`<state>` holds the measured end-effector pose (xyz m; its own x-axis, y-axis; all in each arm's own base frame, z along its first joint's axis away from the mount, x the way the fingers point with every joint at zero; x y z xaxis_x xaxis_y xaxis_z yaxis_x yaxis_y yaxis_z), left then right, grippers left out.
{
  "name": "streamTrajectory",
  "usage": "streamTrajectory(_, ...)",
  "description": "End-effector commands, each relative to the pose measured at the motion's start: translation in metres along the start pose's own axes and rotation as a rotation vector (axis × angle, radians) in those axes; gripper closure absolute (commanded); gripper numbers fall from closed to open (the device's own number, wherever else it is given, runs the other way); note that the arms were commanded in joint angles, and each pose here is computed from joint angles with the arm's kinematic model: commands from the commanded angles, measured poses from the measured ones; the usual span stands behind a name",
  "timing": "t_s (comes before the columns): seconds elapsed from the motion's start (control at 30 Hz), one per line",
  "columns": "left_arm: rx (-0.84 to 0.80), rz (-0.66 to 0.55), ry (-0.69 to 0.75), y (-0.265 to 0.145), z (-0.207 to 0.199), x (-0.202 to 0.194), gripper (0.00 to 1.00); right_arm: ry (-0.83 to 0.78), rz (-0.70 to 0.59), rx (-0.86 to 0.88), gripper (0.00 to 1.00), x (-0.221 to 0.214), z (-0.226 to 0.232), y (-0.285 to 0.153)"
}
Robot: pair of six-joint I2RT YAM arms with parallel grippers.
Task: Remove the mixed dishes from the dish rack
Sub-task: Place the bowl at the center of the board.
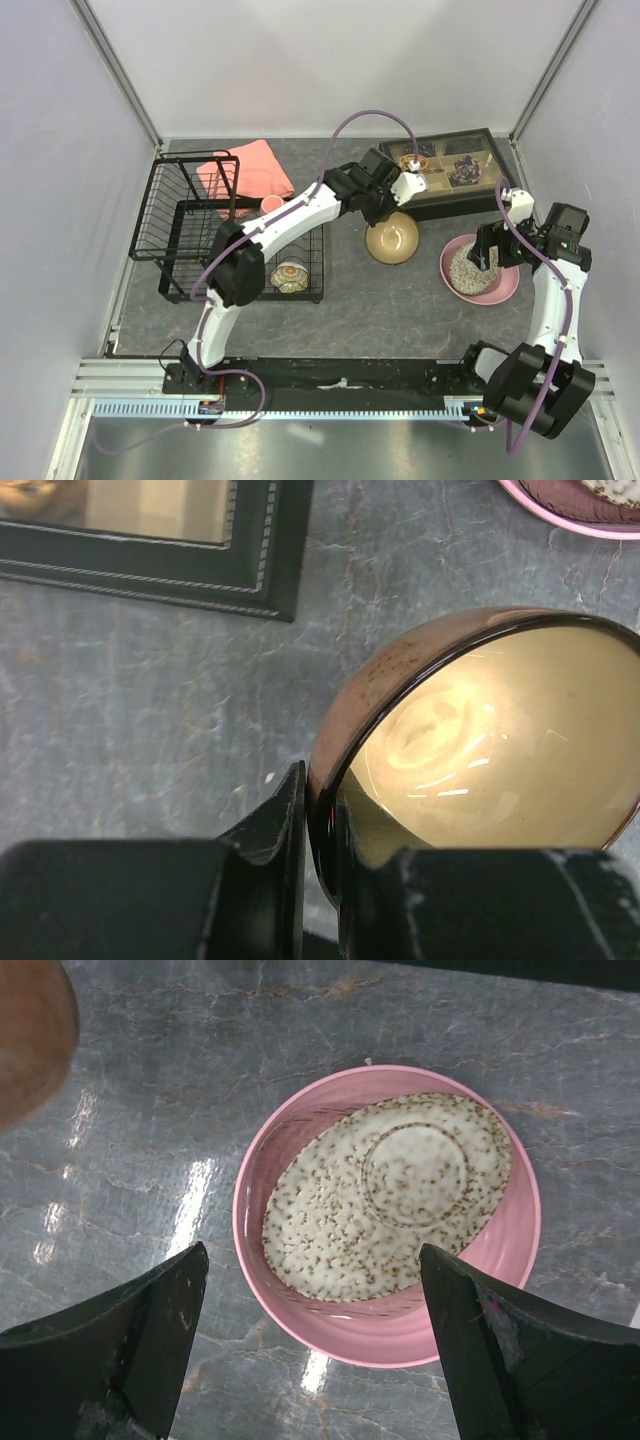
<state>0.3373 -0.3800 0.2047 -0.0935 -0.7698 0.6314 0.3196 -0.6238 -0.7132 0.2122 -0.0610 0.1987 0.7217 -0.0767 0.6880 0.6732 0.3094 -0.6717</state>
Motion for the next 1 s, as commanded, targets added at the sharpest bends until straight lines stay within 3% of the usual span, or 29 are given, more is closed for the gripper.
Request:
streamTrajectory(0.0, -0.032, -0.098, -0.036, 0.002, -0.001, 0.034, 0.98, -0.014, -0.062, -0.053, 0.06, 0.009, -0.002, -0.004)
streamTrajectory(0.53, -0.122, -0.061, -0.045, 0.049, -0.031, 0.040, 0.98, -0.017, -0.096, -0.114, 0.06, 0.009, -0.005, -0.008)
streamTrajectory(0.97, -0.163, -0.044, -0.027, 0.061, -0.046, 0.040, 0.98, -0.019, -0.093, -0.115, 0.05, 0.007, -0.006, -0.008)
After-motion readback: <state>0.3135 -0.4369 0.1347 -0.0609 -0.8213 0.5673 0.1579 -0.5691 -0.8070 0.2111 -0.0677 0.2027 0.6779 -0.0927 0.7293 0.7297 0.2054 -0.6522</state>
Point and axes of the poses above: each gripper's point midway between its finger pads, its own y axis out along the fingers, its own z axis along the line the jaws close on, x = y × z, the point moved 7 cm from there along -y, back along the fingers, and after that the axes turned 13 degrees about y, right-handed, at the moved point
